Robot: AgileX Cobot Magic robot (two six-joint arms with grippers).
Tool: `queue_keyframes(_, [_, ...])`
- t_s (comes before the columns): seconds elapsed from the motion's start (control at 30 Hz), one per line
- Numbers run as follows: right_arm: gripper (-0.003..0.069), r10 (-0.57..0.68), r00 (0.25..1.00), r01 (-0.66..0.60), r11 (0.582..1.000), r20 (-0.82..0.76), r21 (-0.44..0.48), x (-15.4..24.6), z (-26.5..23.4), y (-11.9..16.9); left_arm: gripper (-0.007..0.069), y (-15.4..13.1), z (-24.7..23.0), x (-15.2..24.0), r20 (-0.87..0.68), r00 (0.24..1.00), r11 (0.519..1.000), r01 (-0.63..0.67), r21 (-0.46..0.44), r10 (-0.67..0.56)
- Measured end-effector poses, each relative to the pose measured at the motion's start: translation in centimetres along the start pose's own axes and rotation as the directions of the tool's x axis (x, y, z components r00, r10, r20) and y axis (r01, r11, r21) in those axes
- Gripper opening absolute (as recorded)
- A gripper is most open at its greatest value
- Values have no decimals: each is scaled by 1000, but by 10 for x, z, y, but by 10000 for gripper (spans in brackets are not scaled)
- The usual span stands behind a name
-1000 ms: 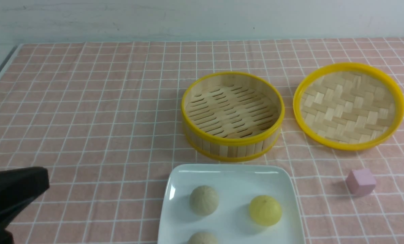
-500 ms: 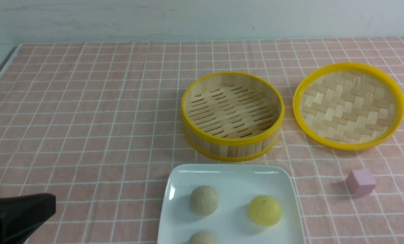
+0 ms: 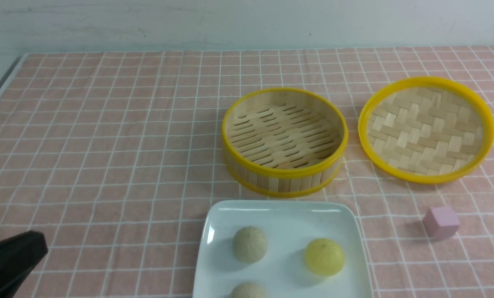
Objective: Put the steamed buns into the plate on the pink tablecloth.
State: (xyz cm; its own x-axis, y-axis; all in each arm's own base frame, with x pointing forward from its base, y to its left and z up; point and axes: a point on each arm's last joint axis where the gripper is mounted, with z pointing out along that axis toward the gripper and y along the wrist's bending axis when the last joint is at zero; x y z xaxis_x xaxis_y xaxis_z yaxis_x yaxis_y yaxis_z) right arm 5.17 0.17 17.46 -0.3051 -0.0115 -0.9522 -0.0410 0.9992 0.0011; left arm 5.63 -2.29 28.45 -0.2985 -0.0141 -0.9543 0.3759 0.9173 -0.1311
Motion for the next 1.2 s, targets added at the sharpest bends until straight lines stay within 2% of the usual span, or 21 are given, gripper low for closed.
queue_keyframes(0.07, [71,0,1000,0,1000,0,0,0,0,0,43,10,-1,23,29,998,994,-53,-99,56])
queue_keyframes(0.1, [71,0,1000,0,1000,0,0,0,0,0,43,11,-2,25,30,998,993,-49,-111,53])
queue_keyframes(0.13, [72,0,1000,0,1000,0,0,0,0,0,44,14,-2,32,39,998,986,-49,-162,56])
queue_keyframes(0.2, [76,0,1000,0,1000,0,0,0,0,0,46,22,-3,49,69,997,957,-6,-290,27])
queue_keyframes(0.3, [80,0,1000,0,1000,0,0,0,0,0,51,28,-2,64,91,996,913,56,-403,-21])
queue_keyframes(0.47, [83,0,1000,0,1000,0,0,0,0,0,54,37,4,86,76,995,856,100,-508,-71])
queue_keyframes(0.57, [87,0,1000,0,1000,0,0,0,0,0,55,39,9,96,70,995,859,100,-502,-76])
queue_keyframes(0.8, [92,0,1000,0,1000,0,0,0,0,0,63,37,17,106,61,997,901,75,-428,-54])
queue_keyframes(1.2, [110,-1,1000,1,1000,0,0,0,0,0,76,36,18,107,40,998,917,62,-395,-51])
